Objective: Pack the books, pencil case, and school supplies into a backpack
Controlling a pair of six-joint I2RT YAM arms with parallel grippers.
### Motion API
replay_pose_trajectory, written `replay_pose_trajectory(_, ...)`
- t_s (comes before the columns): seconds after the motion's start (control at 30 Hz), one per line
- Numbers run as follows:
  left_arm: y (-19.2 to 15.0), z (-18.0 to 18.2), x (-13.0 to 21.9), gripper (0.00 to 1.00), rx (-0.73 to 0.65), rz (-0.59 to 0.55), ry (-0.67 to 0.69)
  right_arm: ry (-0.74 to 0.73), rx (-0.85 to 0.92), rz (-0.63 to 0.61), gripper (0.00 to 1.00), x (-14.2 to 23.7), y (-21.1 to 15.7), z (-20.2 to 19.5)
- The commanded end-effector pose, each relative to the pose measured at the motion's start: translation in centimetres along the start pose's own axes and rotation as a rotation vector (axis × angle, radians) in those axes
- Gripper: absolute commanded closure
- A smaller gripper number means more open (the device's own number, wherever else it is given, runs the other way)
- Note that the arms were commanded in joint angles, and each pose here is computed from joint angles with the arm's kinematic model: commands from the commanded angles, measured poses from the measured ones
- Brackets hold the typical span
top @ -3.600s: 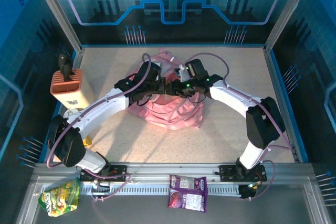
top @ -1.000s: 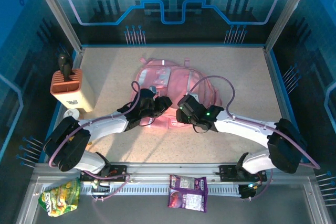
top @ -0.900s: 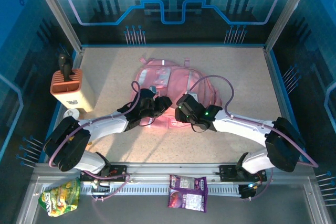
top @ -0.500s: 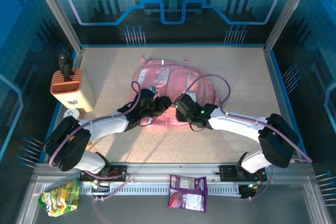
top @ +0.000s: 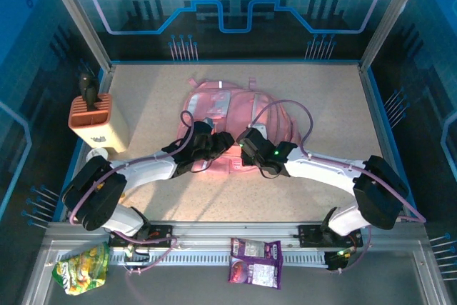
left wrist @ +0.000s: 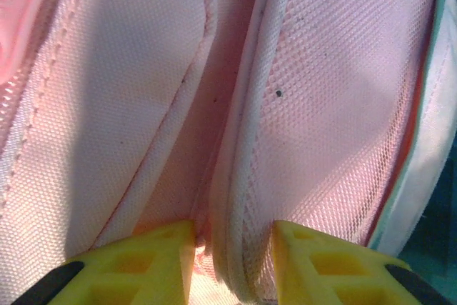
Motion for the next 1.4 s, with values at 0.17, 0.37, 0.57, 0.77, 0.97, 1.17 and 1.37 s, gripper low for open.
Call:
replay_pose_trajectory(0.17,2.7,3.8,0.2,0.65,-0.031,-0.117,0.172,-0.106,0.067,-0.033,0.94,1.4,-0.2,-3.2)
replay_pose_trajectory(0.37,4.6,5.3,0.6,0.65,-0.049,-0.137,0.222,-0.122,0.063,0.018,1.00,1.1,0.0,-5.7)
replay_pose_trajectory(0.57,5.8,5.8,1.0,0.65,-0.059,-0.126,0.227,-0.094,0.093,0.023,1.00,1.1,1.9,-6.8)
replay_pose_trajectory(0.77,4.4,3.6,1.9,0.59,0.015,-0.044,0.099,-0.002,0.154,0.020,1.00,1.2,2.1,-5.6)
replay_pose_trajectory(0.97,-0.2,-0.3,2.8,0.44,0.069,-0.015,-0.022,0.012,0.152,0.036,1.00,0.7,1.5,-5.4)
replay_pose_trajectory(1.17,-2.3,-1.3,2.4,0.40,0.257,-0.010,-0.070,0.028,0.150,0.029,1.00,0.5,1.4,-5.2)
replay_pose_trajectory(1.37,-3.4,-2.3,0.7,0.37,0.387,0.009,-0.125,0.039,0.147,0.028,1.00,0.1,1.4,-5.0)
Point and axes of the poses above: each hand's point on the last joint's axis, 136 mm out from that joint toward the fingers, its own x axis back along the fingers, its own z axis along the line the jaws close on, y = z × x, the point moved 6 cm from there along x, back along the fingers, and after that the axes turned 14 degrees about x, right-handed, at the moved point
